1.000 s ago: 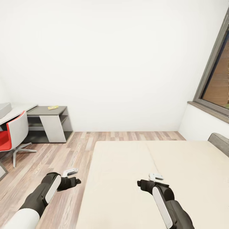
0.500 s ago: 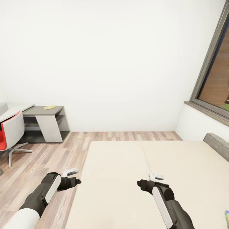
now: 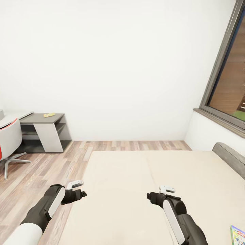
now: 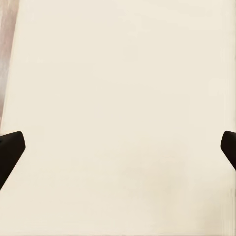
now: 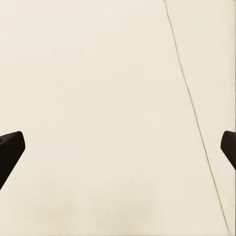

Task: Put all the toys in the child's room - the three board games (two on the bed and one on the table), the two jigsaw puzzles on the table, and the tennis ball on the table - inside the toy box on the table in the child's room.

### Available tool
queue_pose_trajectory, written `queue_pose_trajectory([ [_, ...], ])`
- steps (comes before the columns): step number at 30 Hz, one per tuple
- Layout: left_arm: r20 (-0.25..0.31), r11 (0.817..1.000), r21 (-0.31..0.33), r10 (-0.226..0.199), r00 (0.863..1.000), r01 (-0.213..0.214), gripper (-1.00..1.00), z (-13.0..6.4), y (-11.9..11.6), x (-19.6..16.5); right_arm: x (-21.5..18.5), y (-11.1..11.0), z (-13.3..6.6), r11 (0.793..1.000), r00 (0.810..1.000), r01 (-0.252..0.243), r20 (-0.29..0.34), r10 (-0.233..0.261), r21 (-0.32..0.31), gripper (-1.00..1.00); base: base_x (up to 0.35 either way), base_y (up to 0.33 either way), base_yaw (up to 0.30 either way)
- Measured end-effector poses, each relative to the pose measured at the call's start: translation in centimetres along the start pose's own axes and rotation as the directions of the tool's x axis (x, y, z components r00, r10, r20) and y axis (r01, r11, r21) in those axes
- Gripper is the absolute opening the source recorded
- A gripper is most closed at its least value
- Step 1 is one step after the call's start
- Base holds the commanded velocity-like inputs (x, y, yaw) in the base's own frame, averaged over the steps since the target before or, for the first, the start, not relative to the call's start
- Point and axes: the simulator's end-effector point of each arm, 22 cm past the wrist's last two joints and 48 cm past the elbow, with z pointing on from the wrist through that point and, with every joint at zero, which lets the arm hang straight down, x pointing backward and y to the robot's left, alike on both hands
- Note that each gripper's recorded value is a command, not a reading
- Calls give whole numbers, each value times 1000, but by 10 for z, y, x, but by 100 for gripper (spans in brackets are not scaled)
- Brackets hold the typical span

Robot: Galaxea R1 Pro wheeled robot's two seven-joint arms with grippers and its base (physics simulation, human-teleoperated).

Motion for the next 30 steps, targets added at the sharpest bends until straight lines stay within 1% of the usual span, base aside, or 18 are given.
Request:
queue_pose_trajectory([
  [30, 0, 1000, 0, 0, 1000, 0, 100, 0, 0, 0, 0, 0, 0, 1000, 1000, 0, -1, 0, 0, 100, 0, -220, 0],
])
